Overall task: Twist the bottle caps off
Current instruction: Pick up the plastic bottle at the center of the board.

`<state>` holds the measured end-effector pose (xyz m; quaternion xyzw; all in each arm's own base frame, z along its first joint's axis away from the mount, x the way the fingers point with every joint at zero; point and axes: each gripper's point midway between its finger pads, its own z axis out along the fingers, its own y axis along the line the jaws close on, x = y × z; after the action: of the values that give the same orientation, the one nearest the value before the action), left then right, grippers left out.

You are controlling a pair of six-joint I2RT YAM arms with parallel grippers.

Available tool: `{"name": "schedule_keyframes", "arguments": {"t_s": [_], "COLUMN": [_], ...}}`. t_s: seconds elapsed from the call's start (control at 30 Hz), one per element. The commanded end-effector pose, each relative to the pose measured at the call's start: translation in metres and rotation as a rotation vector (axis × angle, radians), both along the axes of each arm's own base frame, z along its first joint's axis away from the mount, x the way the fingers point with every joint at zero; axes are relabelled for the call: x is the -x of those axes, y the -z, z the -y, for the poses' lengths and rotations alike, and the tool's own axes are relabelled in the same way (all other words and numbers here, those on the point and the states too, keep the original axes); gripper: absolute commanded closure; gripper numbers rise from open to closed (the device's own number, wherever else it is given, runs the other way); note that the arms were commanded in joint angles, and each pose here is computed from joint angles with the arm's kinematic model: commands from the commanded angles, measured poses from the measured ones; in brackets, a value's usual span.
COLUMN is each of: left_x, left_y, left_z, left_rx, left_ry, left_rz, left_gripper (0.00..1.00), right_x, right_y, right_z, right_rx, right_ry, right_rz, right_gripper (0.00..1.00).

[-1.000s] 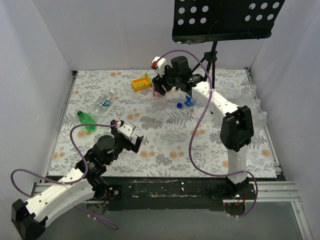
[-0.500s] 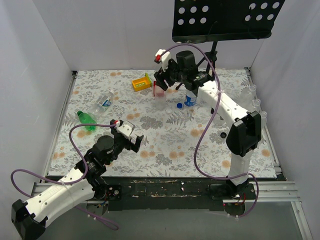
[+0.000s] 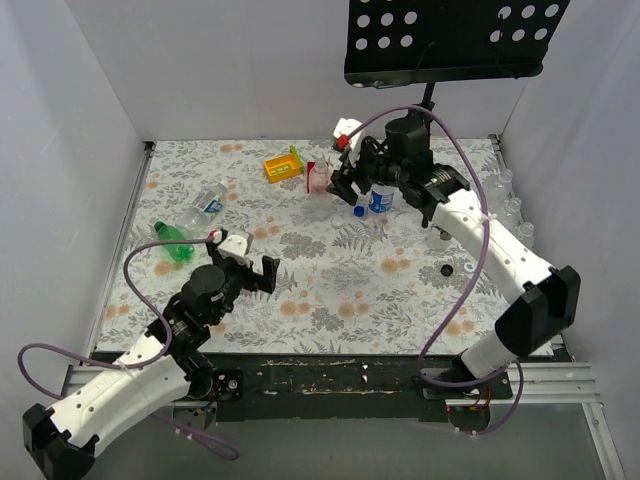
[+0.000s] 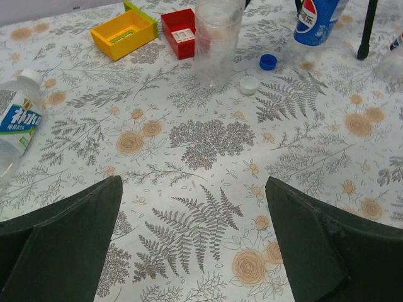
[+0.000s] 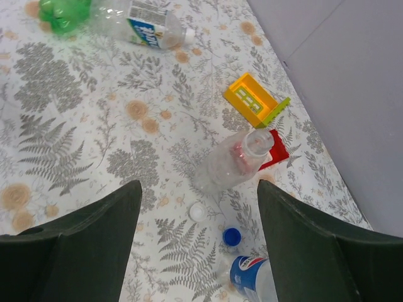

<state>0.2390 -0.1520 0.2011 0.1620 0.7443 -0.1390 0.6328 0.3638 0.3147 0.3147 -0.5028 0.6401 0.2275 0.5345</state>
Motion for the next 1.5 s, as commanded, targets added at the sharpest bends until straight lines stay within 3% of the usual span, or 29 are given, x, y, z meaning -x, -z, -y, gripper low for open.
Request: {"name": "schedule_keyframes", "arguments": {"t_s": [0.0, 0.2, 0.5, 0.73, 0.87, 1.0, 1.23, 1.37, 1.47], "left_x": [-0.015, -0.048, -0.094, -0.115, -0.120, -0.118, -0.127, -0.127, -0.127], "left_y": [-0.022, -0.020, -0.034, -0.008, 0.011, 0.029, 0.066, 0.083, 0.095], "left_z": [-0.015, -0.037, -0.093, -0.158, -0.199, -0.228, -0.250, -0.265, -0.269], "left_rx": [0.129, 0.191, 0.432, 0.544, 0.506, 0.457, 0.395, 0.341, 0.319], "left_ry": [-0.134, -0.190, -0.316, -0.642, -0.905, -1.055, -1.137, -1.238, -1.259], "left_rz": [-0.051, -0.197, -0.369, -0.487, -0.522, -0.523, -0.601, -0.646, -0.670], "left_gripper": [0.02, 0.02, 0.02, 0.02, 0.02, 0.02, 0.02, 0.15, 0.17], "right_x": [0.040, 0.071, 0.099, 0.112, 0.122, 0.124, 0.119, 0.119, 0.118], "right_y": [-0.007, 0.000, 0.041, 0.089, 0.105, 0.116, 0.118, 0.120, 0.121], "right_z": [0.012, 0.040, 0.091, 0.116, 0.122, 0.130, 0.139, 0.140, 0.141], "right_rx": [0.020, -0.025, -0.112, -0.157, -0.220, -0.213, -0.198, -0.195, -0.191], "right_ry": [-0.122, -0.159, -0.141, -0.123, -0.154, -0.160, -0.113, -0.108, -0.104], "right_rz": [0.057, -0.012, -0.136, -0.189, -0.235, -0.252, -0.239, -0.240, -0.245], "right_gripper": [0.17, 0.07, 0.06, 0.02, 0.02, 0.02, 0.03, 0.03, 0.03]}}
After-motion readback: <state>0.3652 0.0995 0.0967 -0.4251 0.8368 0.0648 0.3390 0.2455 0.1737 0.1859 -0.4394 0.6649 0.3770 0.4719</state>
